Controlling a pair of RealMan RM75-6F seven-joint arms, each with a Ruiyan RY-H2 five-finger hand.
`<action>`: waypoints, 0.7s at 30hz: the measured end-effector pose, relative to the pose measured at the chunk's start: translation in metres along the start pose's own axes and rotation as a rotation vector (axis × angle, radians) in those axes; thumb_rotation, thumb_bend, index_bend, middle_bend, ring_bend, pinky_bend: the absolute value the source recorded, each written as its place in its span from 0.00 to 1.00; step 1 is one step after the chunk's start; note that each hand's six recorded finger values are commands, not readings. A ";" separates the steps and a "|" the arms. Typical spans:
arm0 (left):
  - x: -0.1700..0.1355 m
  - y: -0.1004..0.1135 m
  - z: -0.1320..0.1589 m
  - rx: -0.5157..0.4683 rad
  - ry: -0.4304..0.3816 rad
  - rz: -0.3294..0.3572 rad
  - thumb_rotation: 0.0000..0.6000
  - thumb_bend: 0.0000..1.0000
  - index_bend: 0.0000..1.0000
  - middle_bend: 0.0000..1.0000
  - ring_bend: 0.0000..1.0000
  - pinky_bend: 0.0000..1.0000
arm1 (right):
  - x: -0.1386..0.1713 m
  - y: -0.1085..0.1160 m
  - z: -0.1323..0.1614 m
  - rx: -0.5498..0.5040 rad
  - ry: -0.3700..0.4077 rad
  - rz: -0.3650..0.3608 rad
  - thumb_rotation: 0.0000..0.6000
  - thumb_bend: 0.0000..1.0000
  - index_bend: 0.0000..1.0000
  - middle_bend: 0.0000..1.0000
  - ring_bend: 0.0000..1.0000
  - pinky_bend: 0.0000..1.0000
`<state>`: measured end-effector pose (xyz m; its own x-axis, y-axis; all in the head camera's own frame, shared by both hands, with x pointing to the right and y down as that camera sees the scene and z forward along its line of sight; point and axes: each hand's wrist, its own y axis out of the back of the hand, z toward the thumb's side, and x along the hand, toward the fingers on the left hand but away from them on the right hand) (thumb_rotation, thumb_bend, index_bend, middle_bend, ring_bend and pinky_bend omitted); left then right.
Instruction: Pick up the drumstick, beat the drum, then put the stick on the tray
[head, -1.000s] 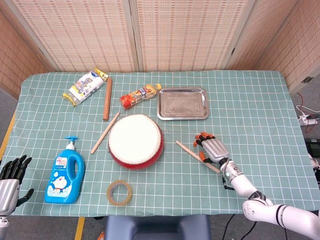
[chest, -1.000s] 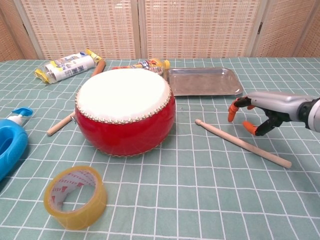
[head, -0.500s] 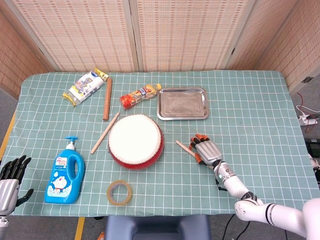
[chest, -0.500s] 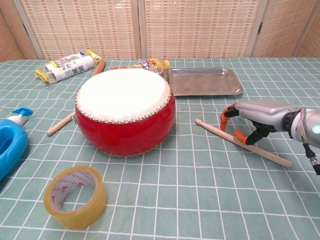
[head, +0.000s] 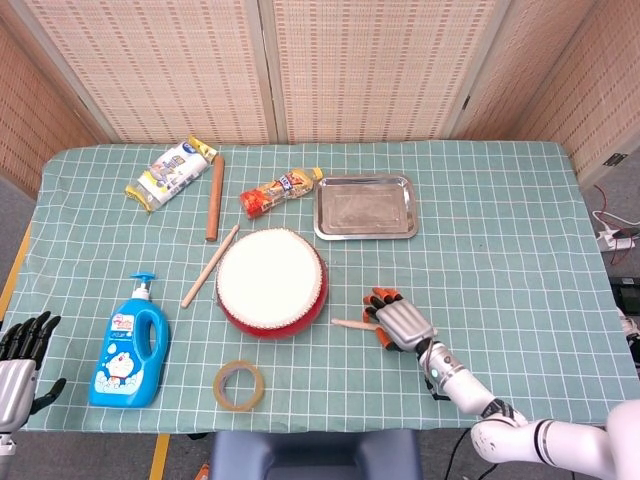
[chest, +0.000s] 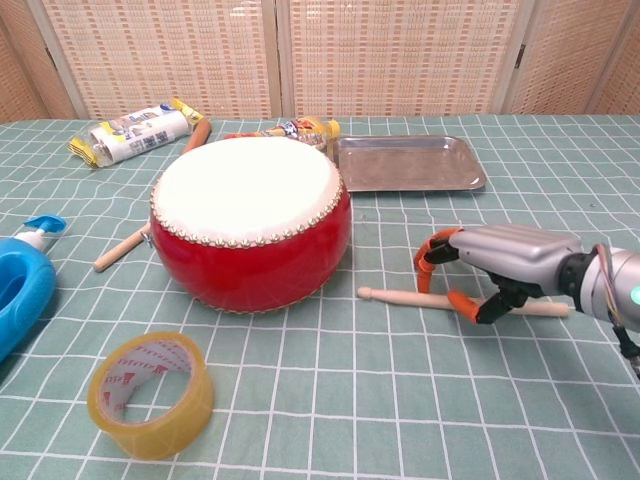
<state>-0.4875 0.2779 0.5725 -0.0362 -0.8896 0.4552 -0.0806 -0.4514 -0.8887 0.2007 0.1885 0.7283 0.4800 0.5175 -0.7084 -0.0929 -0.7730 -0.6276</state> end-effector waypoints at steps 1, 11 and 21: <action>0.000 0.000 0.000 0.005 0.001 0.002 1.00 0.21 0.00 0.00 0.00 0.00 | 0.004 -0.002 0.005 -0.006 0.019 0.002 1.00 0.60 0.37 0.13 0.03 0.11; 0.000 0.001 0.000 0.010 0.005 0.008 1.00 0.21 0.00 0.00 0.00 0.00 | 0.009 0.002 0.010 0.007 0.040 -0.078 1.00 0.24 0.39 0.13 0.03 0.11; -0.001 0.001 -0.001 0.009 0.005 0.005 1.00 0.21 0.00 0.00 0.00 0.00 | -0.001 -0.001 0.006 0.056 0.033 -0.092 1.00 0.24 0.43 0.13 0.03 0.11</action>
<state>-0.4881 0.2783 0.5716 -0.0417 -0.8914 0.4514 -0.0712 -0.4480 -0.8912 0.1948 0.1911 0.7277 0.5167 0.5721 -0.6369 -0.0959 -0.7006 -0.7071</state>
